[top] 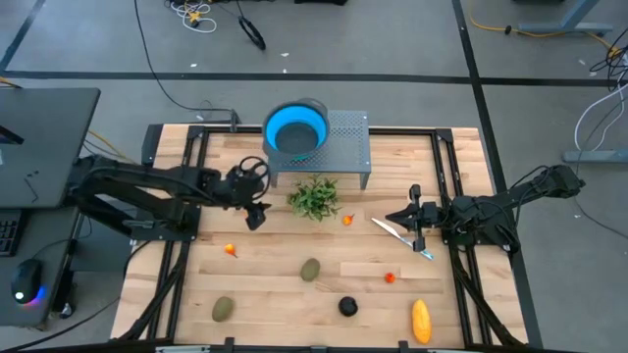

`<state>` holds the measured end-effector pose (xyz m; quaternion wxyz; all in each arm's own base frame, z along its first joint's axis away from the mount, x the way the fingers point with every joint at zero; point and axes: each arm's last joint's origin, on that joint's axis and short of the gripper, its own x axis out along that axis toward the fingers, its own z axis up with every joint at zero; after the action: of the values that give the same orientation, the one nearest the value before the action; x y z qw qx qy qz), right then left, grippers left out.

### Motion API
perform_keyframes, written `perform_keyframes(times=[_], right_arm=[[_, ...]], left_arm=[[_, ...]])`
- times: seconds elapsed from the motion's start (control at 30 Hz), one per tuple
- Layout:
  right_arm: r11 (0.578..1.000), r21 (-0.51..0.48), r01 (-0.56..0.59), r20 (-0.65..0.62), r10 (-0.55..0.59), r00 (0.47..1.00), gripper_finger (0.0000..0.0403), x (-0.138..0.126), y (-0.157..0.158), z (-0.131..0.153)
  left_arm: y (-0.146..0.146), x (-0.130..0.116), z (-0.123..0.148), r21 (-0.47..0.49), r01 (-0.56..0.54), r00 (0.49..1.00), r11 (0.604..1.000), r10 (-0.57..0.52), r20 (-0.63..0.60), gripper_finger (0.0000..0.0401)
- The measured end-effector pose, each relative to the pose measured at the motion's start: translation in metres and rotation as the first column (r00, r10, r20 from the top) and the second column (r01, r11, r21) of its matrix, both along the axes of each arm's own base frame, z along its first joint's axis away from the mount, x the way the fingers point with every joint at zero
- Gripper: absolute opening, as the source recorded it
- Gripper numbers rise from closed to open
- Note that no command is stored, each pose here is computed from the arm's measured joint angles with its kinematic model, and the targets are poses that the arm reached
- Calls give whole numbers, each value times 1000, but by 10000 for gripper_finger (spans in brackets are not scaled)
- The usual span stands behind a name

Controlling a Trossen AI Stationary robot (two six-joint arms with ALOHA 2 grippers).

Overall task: Pick & Place Fruit
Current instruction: Put the orange pear into the blue strainer bowl on the shelf

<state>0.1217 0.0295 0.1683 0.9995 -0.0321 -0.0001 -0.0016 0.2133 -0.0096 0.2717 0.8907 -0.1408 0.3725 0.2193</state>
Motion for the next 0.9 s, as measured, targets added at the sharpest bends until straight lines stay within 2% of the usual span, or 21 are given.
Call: perform_keyframes(times=[0.23,0.4,0.7,0.9], right_arm=[[997,10,71,33,-71,997,17,0,-2,3],[997,16,81,48,-81,996,17,1,-2,5],[994,24,107,46,-108,993,17,1,-3,5],[994,24,107,46,-108,993,17,1,-3,5]], left_arm=[[4,-14,-48,-15,-114,993,993,114,23,265],[11,-19,-73,-36,-193,980,981,191,-47,273],[16,-31,-99,-69,-287,956,956,280,-93,322],[16,-32,-113,-73,-289,957,954,286,-51,342]])
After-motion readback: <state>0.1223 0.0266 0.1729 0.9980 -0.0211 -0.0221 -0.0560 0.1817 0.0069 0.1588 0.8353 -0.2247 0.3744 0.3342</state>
